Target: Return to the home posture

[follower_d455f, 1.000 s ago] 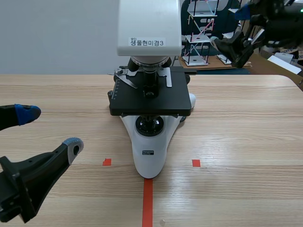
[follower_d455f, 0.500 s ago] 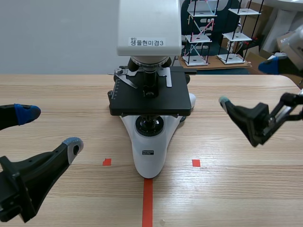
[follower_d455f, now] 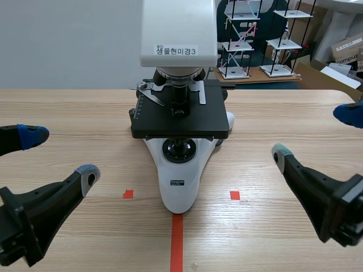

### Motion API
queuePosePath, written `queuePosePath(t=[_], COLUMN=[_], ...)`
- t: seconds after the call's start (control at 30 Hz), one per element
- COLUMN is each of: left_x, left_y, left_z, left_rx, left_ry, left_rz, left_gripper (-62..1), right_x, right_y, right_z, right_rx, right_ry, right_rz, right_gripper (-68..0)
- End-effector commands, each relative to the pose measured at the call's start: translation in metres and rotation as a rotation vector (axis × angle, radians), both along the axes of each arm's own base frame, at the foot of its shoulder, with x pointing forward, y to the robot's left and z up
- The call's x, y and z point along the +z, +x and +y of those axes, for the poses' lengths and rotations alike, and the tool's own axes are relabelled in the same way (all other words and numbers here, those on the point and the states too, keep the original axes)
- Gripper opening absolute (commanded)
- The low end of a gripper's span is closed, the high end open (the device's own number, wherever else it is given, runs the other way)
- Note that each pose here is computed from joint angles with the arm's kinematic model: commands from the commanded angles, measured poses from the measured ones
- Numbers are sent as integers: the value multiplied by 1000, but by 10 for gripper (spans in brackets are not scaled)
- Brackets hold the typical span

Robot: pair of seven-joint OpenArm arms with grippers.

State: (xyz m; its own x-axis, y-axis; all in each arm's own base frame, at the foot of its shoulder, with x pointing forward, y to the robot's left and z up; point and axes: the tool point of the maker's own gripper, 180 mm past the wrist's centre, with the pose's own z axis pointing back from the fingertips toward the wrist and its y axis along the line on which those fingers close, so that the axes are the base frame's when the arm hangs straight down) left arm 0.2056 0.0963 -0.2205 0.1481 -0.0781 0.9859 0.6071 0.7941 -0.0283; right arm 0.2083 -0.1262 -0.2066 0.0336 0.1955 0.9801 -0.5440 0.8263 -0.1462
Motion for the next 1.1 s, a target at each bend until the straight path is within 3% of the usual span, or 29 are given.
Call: queuePosePath(t=[0.0, 0.1, 0.23, 1.07], left_x=[9, 9, 9, 9], left_y=[2, 2, 2, 2], left_z=[-1, 0, 0, 0], left_rx=[2, 2, 3, 3], left_ry=[-17, -17, -17, -17], left_rz=[-29, -29, -29, -29], left_gripper=[14, 14, 14, 14], right_x=[10, 8, 3, 3], right_y=[-1, -9, -16, -17], right_z=[3, 4, 5, 5], right_rx=[9, 13, 24, 24], right_ry=[24, 44, 35, 35], right_rz=[-32, -21, -7, -6], right_gripper=[-18, -18, -19, -19])
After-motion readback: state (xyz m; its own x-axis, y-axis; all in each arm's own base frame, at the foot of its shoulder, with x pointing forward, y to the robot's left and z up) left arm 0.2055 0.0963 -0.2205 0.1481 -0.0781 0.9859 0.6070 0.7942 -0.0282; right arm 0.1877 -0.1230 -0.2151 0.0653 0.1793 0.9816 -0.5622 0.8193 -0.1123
